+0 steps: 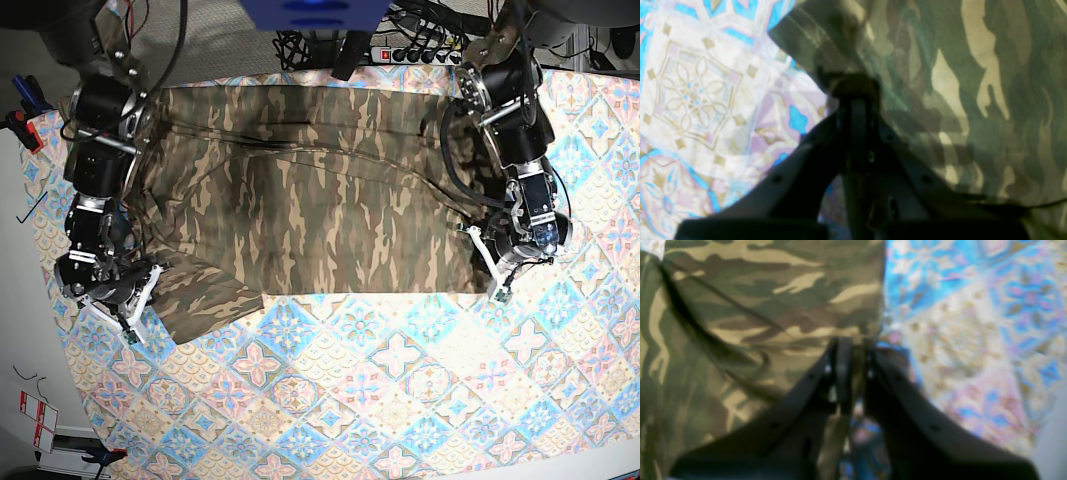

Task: Fold the T-shirt properly
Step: 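Lower the right gripper onto the sleeve flap and grasp it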

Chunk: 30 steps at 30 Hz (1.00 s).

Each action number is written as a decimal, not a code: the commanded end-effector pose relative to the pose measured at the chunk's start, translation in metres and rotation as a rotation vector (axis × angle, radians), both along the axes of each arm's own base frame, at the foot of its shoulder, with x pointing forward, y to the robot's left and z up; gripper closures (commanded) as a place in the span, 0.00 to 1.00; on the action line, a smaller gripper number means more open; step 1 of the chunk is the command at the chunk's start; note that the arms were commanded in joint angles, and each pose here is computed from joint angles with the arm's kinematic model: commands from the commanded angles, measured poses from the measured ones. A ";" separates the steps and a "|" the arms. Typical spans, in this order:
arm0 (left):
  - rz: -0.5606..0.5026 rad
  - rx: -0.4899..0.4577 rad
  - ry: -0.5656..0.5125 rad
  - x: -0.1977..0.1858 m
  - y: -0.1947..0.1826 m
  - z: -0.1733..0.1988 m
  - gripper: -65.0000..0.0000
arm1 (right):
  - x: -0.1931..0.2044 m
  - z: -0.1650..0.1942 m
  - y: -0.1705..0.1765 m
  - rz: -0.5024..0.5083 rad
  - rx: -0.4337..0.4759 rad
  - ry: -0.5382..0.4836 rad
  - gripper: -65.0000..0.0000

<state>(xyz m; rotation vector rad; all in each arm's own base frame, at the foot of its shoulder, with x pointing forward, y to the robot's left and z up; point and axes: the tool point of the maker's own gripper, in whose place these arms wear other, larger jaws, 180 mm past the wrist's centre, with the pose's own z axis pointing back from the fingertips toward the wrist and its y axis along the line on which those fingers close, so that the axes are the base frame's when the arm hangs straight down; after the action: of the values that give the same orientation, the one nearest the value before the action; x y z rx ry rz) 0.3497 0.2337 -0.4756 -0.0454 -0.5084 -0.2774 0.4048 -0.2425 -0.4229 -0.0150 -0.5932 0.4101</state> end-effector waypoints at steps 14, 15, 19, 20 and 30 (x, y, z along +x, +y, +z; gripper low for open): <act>0.021 0.050 -0.014 -0.002 0.029 0.007 1.00 | -0.008 0.021 -0.011 0.000 -0.084 -0.030 0.92; 0.021 0.050 -0.014 -0.002 0.029 0.007 1.00 | -0.008 0.021 -0.011 0.001 -0.085 -0.030 0.88; 0.020 0.047 -0.008 -0.004 0.027 0.005 1.00 | -0.009 0.021 -0.012 -0.005 -0.083 -0.031 0.64; 0.020 0.048 -0.006 -0.004 0.027 0.005 1.00 | -0.008 0.021 -0.012 -0.004 -0.082 -0.034 0.58; 0.018 0.044 0.017 -0.014 0.025 -0.003 1.00 | 0.006 0.027 -0.035 -0.142 0.047 -0.090 0.34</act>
<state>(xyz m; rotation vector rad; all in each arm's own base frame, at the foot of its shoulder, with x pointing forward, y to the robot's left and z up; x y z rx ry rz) 0.3381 0.2525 -0.4785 -0.0270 -0.5255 -0.2579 0.4013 -0.2757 -0.4094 -0.0211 -0.6480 0.2539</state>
